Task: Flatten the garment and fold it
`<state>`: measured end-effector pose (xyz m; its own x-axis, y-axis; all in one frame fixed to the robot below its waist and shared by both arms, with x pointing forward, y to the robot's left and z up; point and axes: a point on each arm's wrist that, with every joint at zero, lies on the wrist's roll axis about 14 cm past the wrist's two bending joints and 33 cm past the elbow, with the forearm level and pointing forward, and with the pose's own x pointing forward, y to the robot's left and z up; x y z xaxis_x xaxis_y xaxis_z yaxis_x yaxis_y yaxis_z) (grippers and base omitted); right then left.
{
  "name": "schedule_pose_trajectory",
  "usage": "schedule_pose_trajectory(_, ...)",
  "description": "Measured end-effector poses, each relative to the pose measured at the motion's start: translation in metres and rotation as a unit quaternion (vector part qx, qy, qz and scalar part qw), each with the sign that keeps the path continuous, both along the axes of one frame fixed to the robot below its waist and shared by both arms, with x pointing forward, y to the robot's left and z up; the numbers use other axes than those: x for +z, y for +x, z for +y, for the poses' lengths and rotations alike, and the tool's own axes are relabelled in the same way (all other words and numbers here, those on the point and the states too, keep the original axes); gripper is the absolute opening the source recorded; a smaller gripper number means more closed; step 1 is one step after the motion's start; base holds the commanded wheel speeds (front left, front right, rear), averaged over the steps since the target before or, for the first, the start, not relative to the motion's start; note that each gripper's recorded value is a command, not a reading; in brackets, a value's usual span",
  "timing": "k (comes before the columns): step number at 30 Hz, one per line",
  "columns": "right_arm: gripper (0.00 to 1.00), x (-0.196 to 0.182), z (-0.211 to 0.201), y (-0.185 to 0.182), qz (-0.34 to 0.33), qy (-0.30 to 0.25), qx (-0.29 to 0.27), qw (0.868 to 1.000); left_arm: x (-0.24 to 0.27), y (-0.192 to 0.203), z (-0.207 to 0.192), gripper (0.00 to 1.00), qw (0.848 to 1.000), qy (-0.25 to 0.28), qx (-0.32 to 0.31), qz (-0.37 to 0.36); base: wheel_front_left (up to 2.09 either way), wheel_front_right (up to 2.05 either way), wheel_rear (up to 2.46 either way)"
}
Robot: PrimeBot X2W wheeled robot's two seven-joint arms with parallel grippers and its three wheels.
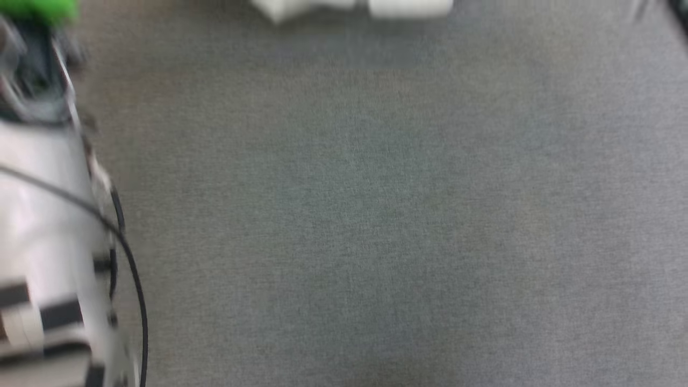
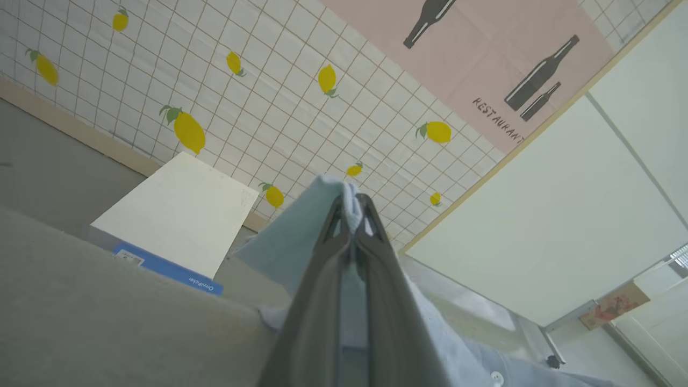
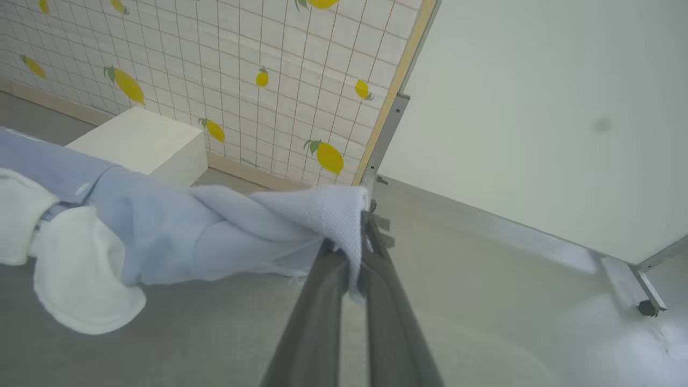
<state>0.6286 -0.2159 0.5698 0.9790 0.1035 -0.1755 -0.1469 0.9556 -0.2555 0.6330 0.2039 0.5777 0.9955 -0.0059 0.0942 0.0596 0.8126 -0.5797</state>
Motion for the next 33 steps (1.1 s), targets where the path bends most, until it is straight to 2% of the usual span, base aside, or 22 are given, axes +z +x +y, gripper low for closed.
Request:
schedule_pose_trajectory(4, 0.00, -0.051, -0.013, -0.048, 0.087, 0.023, -0.011, 0.996, -0.049, -0.052, 0.008, 0.00, 0.996, 0.058, -0.008, 0.067, 0.00, 0.00, 0.00)
schedule_pose_trajectory(8, 0.00, -0.088, -0.027, -0.100, 0.158, 0.040, -0.028, 0.986, -0.079, -0.106, 0.011, 0.00, 0.990, 0.067, -0.014, 0.120, 0.00, 0.00, 0.00)
schedule_pose_trajectory(14, 0.00, -0.132, -0.036, -0.189, 0.248, 0.078, -0.060, 0.964, -0.111, -0.194, 0.020, 0.00, 0.978, 0.054, -0.008, 0.201, 0.00, 0.00, 0.00)
schedule_pose_trajectory(17, 0.00, -0.147, -0.037, -0.227, 0.281, 0.101, -0.079, 0.951, -0.121, -0.230, 0.027, 0.00, 0.970, 0.063, 0.002, 0.236, 0.00, 0.00, 0.00)
schedule_pose_trajectory(24, 0.00, -0.163, -0.032, -0.306, 0.352, 0.125, -0.120, 0.920, -0.135, -0.304, 0.035, 0.00, 0.954, 0.034, 0.023, 0.297, 0.00, 0.00, 0.00)
schedule_pose_trajectory(33, 0.00, -0.176, -0.024, -0.369, 0.424, 0.146, -0.162, 0.879, -0.162, -0.374, 0.043, 0.00, 0.925, 0.022, 0.054, 0.376, 0.00, 0.00, 0.00)
